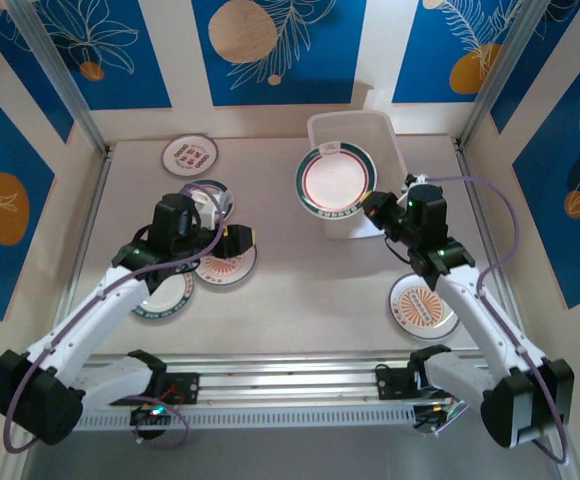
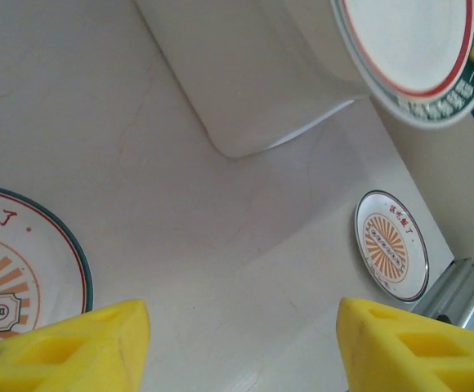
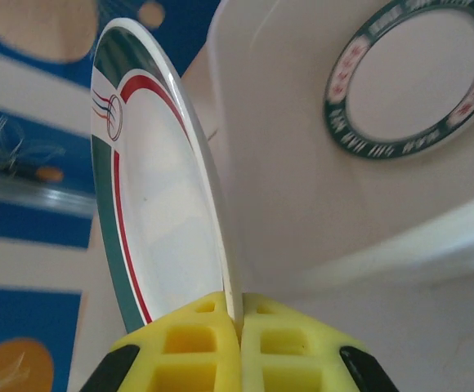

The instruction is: Place the plates into the plastic bin on the countertop

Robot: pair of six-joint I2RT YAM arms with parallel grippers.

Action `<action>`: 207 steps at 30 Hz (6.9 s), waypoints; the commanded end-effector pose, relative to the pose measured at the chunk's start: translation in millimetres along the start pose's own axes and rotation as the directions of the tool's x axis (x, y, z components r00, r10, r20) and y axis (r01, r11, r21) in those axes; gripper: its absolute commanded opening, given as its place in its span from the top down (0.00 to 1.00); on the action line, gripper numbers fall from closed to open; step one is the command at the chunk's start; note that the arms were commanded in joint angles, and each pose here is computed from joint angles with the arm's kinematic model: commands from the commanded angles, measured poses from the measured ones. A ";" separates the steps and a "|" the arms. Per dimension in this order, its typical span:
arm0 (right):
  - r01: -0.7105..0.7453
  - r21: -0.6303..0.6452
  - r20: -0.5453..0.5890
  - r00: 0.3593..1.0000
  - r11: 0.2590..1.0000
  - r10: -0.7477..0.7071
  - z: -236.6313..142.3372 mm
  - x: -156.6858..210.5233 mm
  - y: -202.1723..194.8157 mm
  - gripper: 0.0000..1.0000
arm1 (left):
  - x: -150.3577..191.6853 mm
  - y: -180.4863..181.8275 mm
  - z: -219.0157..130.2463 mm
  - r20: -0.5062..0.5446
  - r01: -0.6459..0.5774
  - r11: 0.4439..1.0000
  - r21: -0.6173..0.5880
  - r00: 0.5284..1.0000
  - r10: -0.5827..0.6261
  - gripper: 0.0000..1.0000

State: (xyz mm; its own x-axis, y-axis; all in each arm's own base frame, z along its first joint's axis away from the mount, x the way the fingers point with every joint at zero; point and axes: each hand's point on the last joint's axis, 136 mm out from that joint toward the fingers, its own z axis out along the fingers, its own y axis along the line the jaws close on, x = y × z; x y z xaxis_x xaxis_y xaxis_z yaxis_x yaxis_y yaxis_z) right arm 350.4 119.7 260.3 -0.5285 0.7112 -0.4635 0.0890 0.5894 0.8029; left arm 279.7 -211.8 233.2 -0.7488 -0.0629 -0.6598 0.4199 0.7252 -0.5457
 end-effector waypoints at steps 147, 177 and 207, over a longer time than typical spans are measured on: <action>-0.190 0.731 -0.047 0.944 0.656 0.326 -83.9 130.5 -259.3 0.49 | 50.0 24.3 54.3 -0.207 0.234 0.970 0.070 0.954 -0.216 0.34; -0.042 0.476 -0.451 0.846 0.879 0.285 24.2 168.7 -174.4 0.53 | 57.1 21.0 58.3 -0.220 0.235 0.969 0.074 0.952 -0.214 0.33; -0.064 0.446 -0.290 0.933 0.893 0.212 -38.3 110.9 -174.2 0.53 | 61.1 15.8 59.2 -0.221 0.225 0.971 0.077 0.954 -0.203 0.33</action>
State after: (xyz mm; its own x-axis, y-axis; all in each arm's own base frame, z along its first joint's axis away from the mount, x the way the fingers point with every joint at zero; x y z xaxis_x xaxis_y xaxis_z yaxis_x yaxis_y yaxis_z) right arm 264.3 92.9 97.6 -0.7126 0.6778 -0.1813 0.4551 0.6432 0.6159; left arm 275.0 -241.0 154.6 -0.9117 -0.0617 -0.4061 0.2746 0.6437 -0.7143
